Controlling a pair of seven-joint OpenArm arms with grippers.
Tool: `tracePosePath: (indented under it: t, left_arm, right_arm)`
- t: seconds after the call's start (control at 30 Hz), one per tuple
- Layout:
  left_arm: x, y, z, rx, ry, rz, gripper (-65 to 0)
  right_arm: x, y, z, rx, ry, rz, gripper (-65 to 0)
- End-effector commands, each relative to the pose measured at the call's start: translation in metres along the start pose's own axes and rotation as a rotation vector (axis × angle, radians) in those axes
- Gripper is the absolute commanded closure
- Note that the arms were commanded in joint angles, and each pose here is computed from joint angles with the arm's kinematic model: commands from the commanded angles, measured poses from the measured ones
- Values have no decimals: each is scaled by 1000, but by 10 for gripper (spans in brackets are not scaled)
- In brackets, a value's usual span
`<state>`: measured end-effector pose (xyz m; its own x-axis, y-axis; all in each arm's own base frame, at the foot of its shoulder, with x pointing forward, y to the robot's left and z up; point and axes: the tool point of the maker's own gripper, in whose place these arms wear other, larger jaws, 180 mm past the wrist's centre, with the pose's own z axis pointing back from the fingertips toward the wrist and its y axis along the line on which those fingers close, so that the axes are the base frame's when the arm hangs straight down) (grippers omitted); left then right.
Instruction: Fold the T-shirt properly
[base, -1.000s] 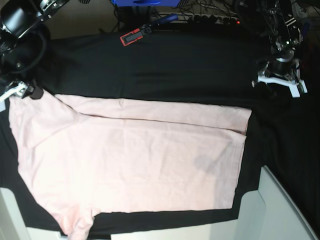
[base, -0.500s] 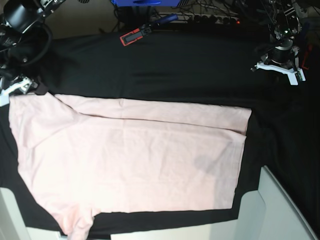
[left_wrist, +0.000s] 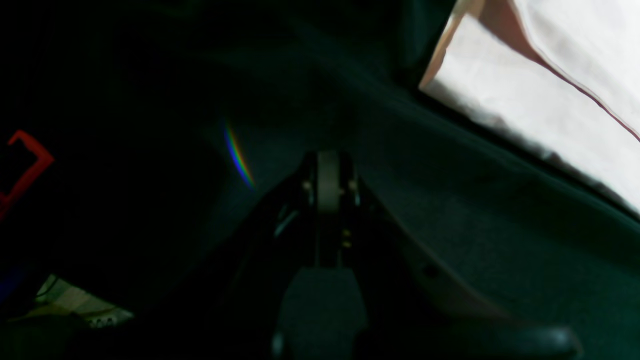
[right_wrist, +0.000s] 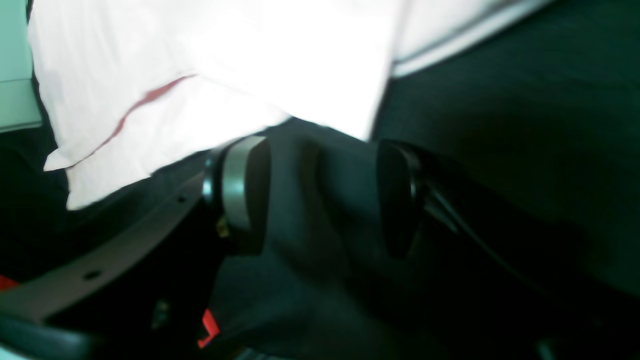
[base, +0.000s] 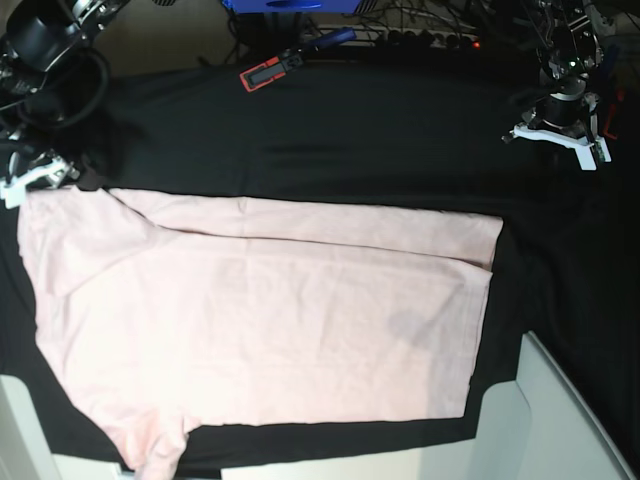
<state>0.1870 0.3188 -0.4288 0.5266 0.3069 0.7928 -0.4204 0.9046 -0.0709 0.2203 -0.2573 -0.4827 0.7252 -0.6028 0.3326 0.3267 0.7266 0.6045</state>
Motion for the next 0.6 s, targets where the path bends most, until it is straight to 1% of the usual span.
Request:
tracePosePath:
  t: [0.0, 0.3, 0.37, 0.4, 0.43, 0.53, 0.57]
  left_arm:
    - [13, 2, 1, -1, -43, -9, 0]
    - [11, 3, 2, 1, -37, -11, 0]
    - [11, 3, 2, 1, -37, -11, 0]
    - [11, 3, 2, 0, -37, -9, 0]
    - [11, 3, 2, 0, -37, -9, 0]
    - [11, 3, 2, 0, -37, -9, 0]
    - [11, 3, 2, 0, -37, -9, 0]
  right_arm:
    - [22, 5, 4, 16, -54, 23, -313]
    - [35, 14, 1, 32, -76, 34, -312]
    - [36, 15, 0, 35, -77, 34, -302]
    - [36, 15, 0, 35, -76, 35, -268]
    - [36, 15, 0, 35, -76, 35, -210]
    - [36, 16, 0, 37, -72, 36, -1]
    - [38, 17, -1, 39, -74, 38, 0]
